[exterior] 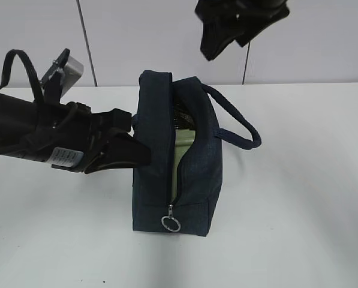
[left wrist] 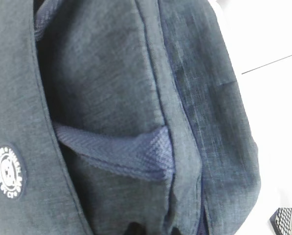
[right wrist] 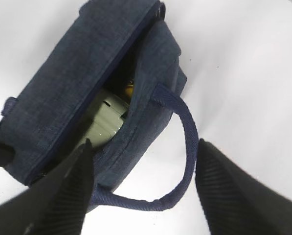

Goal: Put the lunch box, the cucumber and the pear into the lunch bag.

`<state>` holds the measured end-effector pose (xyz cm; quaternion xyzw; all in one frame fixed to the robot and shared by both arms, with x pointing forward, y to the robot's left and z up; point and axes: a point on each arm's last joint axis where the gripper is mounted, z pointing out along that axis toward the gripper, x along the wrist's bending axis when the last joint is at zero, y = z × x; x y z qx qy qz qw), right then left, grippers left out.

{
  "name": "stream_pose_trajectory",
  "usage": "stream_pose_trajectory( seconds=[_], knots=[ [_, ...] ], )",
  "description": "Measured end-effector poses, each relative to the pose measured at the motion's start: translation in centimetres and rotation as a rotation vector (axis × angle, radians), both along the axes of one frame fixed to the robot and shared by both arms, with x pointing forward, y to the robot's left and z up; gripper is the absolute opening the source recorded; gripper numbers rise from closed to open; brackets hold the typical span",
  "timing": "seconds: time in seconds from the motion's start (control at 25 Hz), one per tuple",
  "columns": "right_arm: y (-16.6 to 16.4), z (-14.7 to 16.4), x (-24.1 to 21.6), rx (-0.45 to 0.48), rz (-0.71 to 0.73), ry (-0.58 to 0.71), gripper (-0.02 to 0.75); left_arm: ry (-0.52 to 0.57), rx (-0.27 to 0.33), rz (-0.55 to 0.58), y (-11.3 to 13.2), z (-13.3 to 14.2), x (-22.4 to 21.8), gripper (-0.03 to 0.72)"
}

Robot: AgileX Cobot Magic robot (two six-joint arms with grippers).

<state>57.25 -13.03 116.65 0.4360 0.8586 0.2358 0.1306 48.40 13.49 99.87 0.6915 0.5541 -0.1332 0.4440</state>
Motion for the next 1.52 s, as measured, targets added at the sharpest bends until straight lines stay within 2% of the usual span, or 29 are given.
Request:
stream_pose_trajectory(
  seconds=[0.12,0.24,0.36,0.48,0.64,0.84,1.0,1.28,1.52],
  knots=[
    [-1.1,2.8,-2.3,0.032,-0.001,-0.065,0.512,0.0,0.0,0.0,0.0,0.0,0.0,0.078],
    [-2.3,4.2,-4.8,0.047,-0.001,-0.092,0.512,0.0,0.0,0.0,0.0,0.0,0.0,0.078],
    [-3.4,4.2,-7.4,0.06,0.003,-0.074,0.511,0.0,-0.001,-0.001,0.0,0.0,0.0,0.067],
    [-4.3,3.4,-10.3,0.091,0.016,-0.026,0.511,0.0,-0.001,-0.001,0.0,0.0,0.0,0.021],
    [-5.4,1.8,-14.4,0.151,0.066,0.019,0.511,0.0,0.0,0.0,0.0,0.0,0.0,-0.012],
    [-6.4,-0.7,-17.1,0.211,0.069,-0.02,0.511,0.0,0.0,0.0,0.0,0.0,0.0,-0.013],
    [-6.6,-4.4,-17.6,0.23,0.04,-0.017,0.511,0.0,-0.001,0.002,0.0,0.0,0.0,-0.014],
    [-5.8,-11.1,-18.1,0.366,0.016,0.063,0.483,0.005,-0.013,0.013,0.0,0.1,0.1,-0.013],
    [-4.6,-12.9,-17.2,0.471,0.014,0.093,0.395,0.006,-0.015,0.014,0.0,0.1,0.1,-0.013]
  ],
)
